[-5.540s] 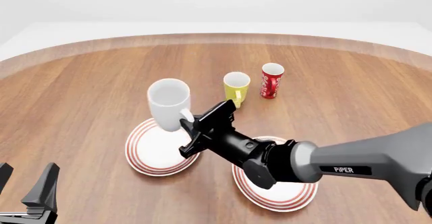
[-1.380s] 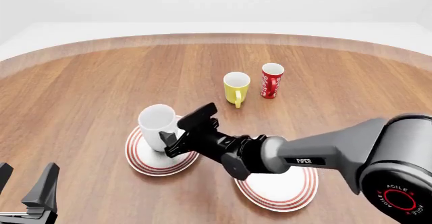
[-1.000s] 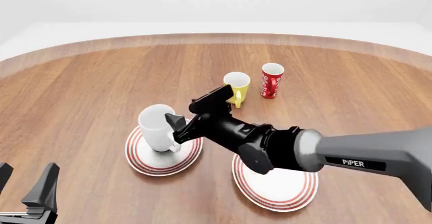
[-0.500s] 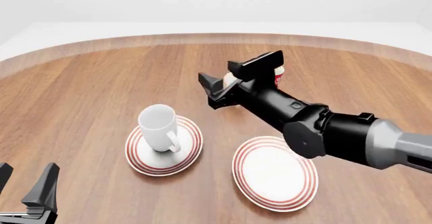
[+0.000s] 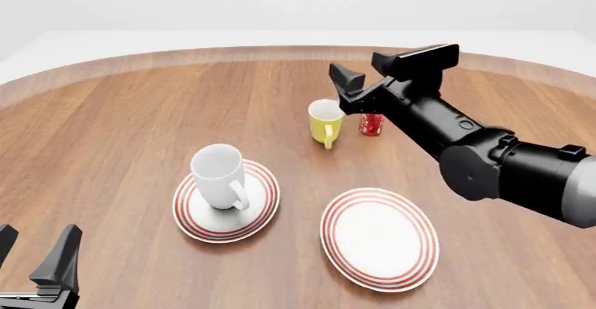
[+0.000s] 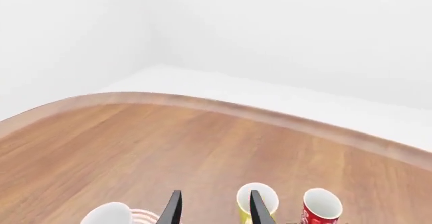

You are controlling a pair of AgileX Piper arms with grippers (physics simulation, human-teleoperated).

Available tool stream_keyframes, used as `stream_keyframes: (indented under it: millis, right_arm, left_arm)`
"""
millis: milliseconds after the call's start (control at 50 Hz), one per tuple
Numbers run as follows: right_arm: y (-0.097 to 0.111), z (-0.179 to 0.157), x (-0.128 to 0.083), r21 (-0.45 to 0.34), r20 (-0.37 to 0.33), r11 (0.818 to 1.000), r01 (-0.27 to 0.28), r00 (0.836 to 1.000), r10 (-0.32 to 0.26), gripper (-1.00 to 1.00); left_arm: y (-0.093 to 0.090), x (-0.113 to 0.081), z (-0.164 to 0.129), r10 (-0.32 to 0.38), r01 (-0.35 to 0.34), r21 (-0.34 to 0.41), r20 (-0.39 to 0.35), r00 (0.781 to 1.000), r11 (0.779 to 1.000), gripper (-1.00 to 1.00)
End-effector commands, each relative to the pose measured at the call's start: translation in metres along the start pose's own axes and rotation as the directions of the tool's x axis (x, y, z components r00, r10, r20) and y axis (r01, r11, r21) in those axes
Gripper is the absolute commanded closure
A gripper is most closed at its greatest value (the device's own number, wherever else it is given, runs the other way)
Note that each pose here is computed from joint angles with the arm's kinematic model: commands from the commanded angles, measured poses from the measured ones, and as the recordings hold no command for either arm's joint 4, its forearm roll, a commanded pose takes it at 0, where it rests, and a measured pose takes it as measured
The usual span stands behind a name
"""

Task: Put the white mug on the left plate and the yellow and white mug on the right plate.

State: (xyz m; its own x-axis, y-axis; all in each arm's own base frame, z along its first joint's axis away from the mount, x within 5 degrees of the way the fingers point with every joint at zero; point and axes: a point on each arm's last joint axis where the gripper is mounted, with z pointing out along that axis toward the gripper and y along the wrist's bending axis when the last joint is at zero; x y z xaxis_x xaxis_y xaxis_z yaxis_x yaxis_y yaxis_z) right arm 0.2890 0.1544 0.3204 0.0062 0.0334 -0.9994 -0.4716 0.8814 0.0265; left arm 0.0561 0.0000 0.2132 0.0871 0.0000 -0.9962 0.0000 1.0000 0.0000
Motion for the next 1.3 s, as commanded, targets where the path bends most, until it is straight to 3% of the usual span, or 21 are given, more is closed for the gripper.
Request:
stream_keyframes:
  millis: [20,280,740,1300]
  right_arm:
    - [-0.025,0.0,-0.003,0.075,0.01,0.997,-0.003,1.0,0.002,-1.0]
    - [-0.039,0.008,0.002,0.117,-0.007,0.993,-0.013,1.0,0.014,-1.0]
    - [-0.053,0.046,0.043,0.143,-0.094,0.989,-0.041,0.994,0.055,-1.0]
    - [-0.05,0.076,0.078,0.134,-0.167,0.989,-0.065,0.982,0.087,-1.0]
  left_arm:
    - [0.0,0.0,0.0,0.0,0.0,0.0,0.0,1.0,1.0,-1.0]
    - [0.0,0.0,0.0,0.0,0.0,0.0,0.0,1.0,1.0,-1.0]
    - [0.0,0.0,0.0,0.0,0.0,0.0,0.0,1.0,1.0,-1.0]
    - [0.0,0.0,0.0,0.0,0.0,0.0,0.0,1.0,1.0,-1.0]
